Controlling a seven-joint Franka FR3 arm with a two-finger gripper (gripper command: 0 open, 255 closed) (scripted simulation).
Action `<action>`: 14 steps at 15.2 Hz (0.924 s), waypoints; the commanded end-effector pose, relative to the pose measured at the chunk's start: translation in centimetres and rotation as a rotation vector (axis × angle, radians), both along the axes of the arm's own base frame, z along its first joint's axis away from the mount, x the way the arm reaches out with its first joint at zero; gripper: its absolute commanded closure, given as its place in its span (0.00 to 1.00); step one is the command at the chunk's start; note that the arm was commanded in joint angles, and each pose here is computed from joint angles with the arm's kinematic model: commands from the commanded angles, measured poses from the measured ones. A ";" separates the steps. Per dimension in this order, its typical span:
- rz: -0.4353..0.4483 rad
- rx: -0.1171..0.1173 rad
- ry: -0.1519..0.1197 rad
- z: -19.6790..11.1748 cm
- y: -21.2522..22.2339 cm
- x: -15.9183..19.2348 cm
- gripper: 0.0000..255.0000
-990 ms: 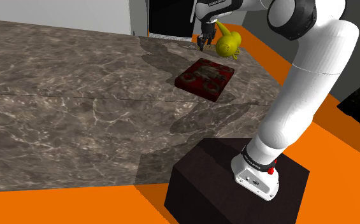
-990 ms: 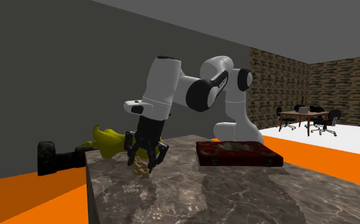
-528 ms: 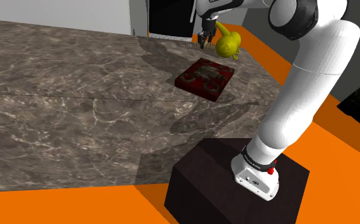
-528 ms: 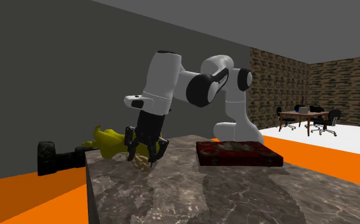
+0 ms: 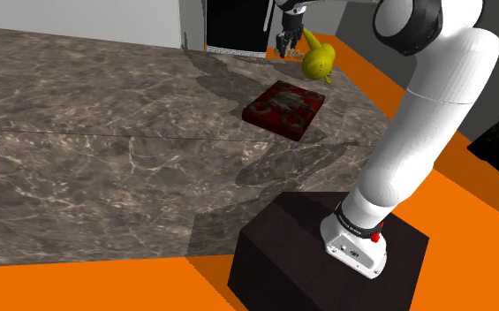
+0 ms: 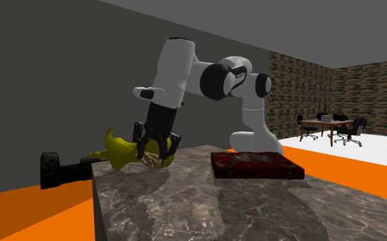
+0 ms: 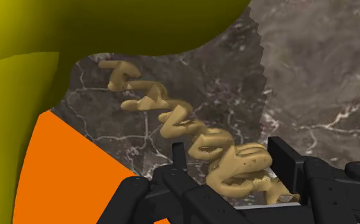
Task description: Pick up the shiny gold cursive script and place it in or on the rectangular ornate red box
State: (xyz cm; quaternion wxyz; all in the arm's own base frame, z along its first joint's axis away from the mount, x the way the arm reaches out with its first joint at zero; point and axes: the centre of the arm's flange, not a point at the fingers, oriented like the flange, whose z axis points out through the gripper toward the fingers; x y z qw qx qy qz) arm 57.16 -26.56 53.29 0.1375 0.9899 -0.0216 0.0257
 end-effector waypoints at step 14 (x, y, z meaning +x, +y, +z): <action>-0.001 0.000 0.000 6.4 2.1 -1.5 1.00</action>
